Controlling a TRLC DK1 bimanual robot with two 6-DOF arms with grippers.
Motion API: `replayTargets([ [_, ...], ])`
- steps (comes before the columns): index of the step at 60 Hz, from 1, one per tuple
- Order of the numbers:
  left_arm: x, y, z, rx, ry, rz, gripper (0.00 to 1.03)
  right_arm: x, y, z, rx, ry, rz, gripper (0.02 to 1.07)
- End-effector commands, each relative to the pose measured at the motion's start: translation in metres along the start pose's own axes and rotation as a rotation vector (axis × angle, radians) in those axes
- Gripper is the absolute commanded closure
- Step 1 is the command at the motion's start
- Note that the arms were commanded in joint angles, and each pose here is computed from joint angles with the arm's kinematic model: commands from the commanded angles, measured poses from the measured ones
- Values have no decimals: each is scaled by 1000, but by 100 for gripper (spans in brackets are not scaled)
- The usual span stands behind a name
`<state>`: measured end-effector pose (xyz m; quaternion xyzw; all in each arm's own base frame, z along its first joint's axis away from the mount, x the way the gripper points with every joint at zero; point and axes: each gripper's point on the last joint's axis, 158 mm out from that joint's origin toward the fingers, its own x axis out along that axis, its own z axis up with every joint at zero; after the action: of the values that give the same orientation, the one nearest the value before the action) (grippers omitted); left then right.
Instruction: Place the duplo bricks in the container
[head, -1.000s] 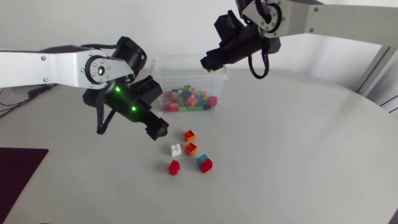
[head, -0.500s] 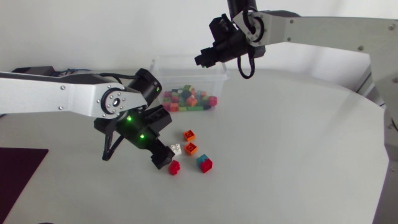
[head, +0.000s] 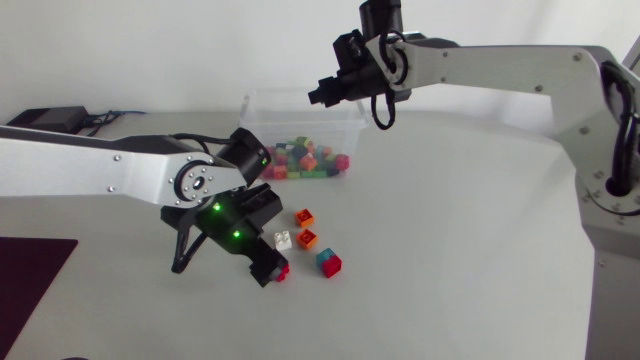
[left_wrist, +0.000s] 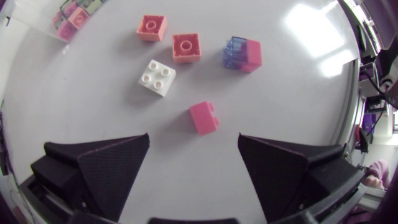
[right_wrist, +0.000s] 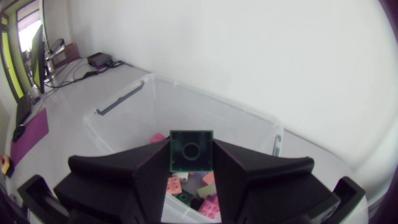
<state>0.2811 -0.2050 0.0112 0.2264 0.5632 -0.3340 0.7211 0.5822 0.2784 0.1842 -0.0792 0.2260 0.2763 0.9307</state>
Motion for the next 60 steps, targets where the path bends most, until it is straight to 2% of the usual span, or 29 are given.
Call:
replayTargets([
  [1,17,-9,-16,-23,59,-25,4,7,3,3,7,-30,-12,74],
  [4,19,-11,-16,-24,64,-28,4,11,-1,4,5,-43,-29,55],
  [5,20,-12,-14,-22,61,-28,4,12,-2,5,5,-46,-37,43],
  [7,22,-14,-14,-23,66,-30,4,13,-4,4,7,-45,-46,26],
  [10,22,-15,-12,-29,64,-30,4,11,-8,5,8,-47,-56,10],
  [12,23,-16,-10,-34,64,-31,4,6,-9,7,9,-50,-59,7],
  [22,29,-16,-6,-73,70,-31,5,-24,-11,14,5,-58,-93,7],
  [31,36,-6,1,-141,74,-17,8,-65,-7,13,2,-59,-105,7],
  [45,47,-3,13,-184,68,13,12,-116,13,-13,-35,-25,-91,7],
  [51,52,-5,15,-184,75,22,19,-132,18,-24,-48,-5,-85,7],
  [60,57,-3,13,-199,88,37,35,-158,25,-47,-64,31,-76,7],
])
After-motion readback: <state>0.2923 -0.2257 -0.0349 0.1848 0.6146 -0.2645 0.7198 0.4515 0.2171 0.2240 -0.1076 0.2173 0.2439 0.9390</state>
